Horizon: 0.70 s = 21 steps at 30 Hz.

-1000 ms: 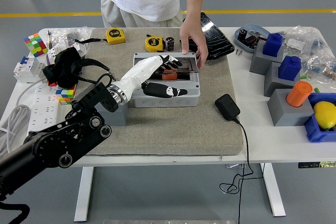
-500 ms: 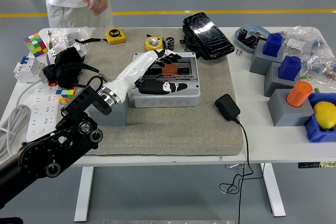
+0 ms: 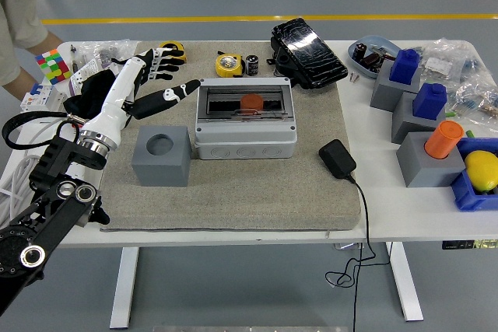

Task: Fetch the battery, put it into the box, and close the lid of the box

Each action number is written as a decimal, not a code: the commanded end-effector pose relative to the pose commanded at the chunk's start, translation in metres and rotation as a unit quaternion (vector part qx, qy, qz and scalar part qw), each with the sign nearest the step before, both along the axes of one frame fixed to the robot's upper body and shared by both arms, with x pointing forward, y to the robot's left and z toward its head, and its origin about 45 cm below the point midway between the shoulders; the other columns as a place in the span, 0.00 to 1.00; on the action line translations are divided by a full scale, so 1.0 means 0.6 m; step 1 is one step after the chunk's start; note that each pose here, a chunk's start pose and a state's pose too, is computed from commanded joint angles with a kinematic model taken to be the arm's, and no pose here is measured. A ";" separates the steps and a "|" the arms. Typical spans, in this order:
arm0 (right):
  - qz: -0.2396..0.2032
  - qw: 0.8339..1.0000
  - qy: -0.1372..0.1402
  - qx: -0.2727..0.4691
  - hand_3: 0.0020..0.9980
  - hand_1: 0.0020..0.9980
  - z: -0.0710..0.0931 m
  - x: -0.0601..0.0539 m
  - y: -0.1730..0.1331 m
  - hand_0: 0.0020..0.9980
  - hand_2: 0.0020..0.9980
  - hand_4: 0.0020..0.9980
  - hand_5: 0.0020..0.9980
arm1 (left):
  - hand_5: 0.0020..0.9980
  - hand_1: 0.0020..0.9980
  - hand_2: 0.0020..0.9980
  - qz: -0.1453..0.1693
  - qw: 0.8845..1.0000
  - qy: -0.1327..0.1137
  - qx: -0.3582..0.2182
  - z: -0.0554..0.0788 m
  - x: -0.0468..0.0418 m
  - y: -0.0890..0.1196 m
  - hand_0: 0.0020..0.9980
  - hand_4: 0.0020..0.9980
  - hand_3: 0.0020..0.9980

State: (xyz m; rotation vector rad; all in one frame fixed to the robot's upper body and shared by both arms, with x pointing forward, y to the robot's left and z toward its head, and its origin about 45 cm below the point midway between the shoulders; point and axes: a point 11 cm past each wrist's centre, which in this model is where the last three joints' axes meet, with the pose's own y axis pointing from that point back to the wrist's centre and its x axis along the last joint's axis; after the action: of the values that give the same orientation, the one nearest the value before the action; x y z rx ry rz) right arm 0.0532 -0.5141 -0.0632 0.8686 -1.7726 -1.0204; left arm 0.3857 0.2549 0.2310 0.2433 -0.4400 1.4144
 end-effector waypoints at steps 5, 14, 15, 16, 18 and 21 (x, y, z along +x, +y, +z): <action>-0.005 1.000 0.000 0.001 0.55 0.60 -0.001 -0.003 0.000 0.54 0.59 0.93 0.49 | 0.50 0.71 0.71 0.040 0.999 -0.004 -0.006 0.004 0.001 0.042 0.63 1.00 0.73; -0.012 1.000 -0.006 0.000 0.55 0.60 0.002 0.002 -0.004 0.55 0.59 0.93 0.49 | 0.49 0.70 0.70 0.072 0.997 -0.005 -0.012 0.004 -0.002 0.074 0.62 1.00 0.73; -0.015 1.000 -0.008 -0.001 0.55 0.60 0.003 0.002 -0.005 0.55 0.59 0.93 0.49 | 0.49 0.70 0.70 0.074 0.997 -0.004 -0.012 0.004 -0.002 0.076 0.62 1.00 0.73; -0.017 1.000 -0.009 -0.002 0.55 0.60 0.004 0.003 -0.007 0.55 0.59 0.93 0.49 | 0.49 0.70 0.70 0.077 0.997 -0.003 -0.014 0.004 -0.002 0.078 0.62 1.00 0.73; -0.020 1.000 -0.011 -0.002 0.55 0.60 0.005 0.006 -0.008 0.55 0.59 0.93 0.49 | 0.48 0.70 0.70 0.081 0.997 -0.004 -0.018 0.006 -0.002 0.082 0.63 1.00 0.73; -0.023 1.000 -0.014 -0.003 0.55 0.60 0.006 0.008 -0.011 0.55 0.59 0.93 0.49 | 0.48 0.70 0.70 0.084 0.996 -0.005 -0.022 0.007 -0.002 0.084 0.63 1.00 0.73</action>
State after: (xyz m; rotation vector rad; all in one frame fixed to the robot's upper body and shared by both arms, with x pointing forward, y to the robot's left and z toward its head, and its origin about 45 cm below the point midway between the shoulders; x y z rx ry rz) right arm 0.0582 -0.5205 -0.0594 0.8464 -1.8250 -1.0362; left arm 0.3845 0.3053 0.2354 0.2426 -0.4034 1.5878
